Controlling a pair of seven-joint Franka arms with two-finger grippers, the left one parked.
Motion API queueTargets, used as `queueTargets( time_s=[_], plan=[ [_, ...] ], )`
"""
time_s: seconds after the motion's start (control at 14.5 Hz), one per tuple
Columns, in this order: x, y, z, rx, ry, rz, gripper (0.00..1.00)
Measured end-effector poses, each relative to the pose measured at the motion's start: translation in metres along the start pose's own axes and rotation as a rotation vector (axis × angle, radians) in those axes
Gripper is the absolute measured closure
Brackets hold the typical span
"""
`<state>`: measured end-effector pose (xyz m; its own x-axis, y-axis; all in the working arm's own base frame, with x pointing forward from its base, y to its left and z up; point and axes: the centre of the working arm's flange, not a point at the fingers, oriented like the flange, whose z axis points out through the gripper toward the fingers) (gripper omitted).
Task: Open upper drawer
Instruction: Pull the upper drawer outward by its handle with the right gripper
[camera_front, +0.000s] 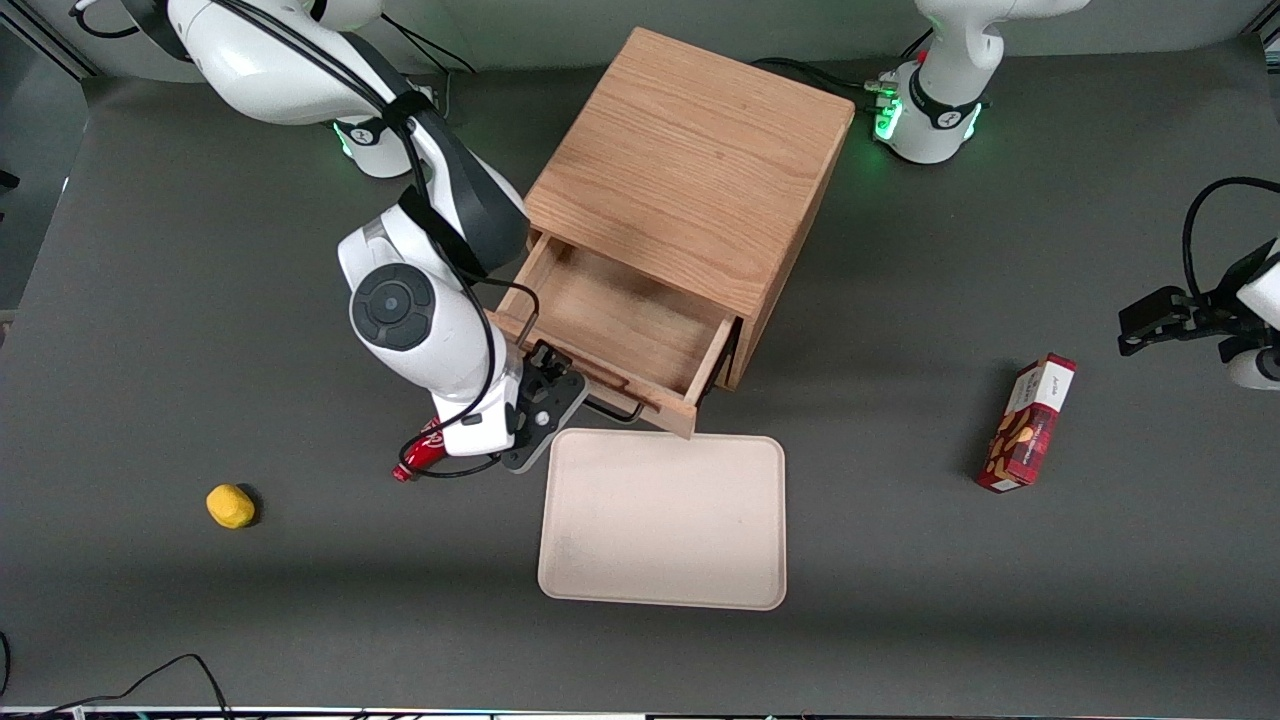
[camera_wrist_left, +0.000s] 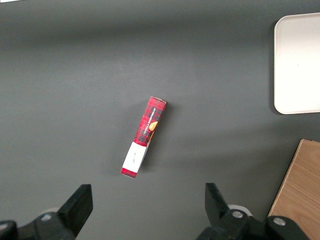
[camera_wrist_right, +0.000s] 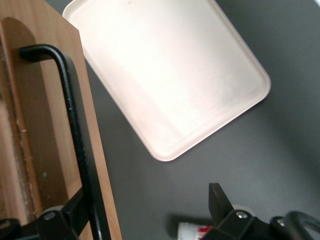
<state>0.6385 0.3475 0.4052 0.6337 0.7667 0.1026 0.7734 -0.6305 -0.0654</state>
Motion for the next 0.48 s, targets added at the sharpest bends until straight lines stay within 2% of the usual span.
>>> queueTargets(
  time_s=[0.28, 0.34, 0.48],
  plan=[
    [-0.01, 0.039, -0.007, -0.054, 0.037, 0.016, 0.0],
    [-0.012, 0.046, -0.007, -0.051, 0.047, 0.025, 0.0],
    [-0.018, 0.065, -0.006, -0.014, 0.08, 0.067, 0.0]
  ],
)
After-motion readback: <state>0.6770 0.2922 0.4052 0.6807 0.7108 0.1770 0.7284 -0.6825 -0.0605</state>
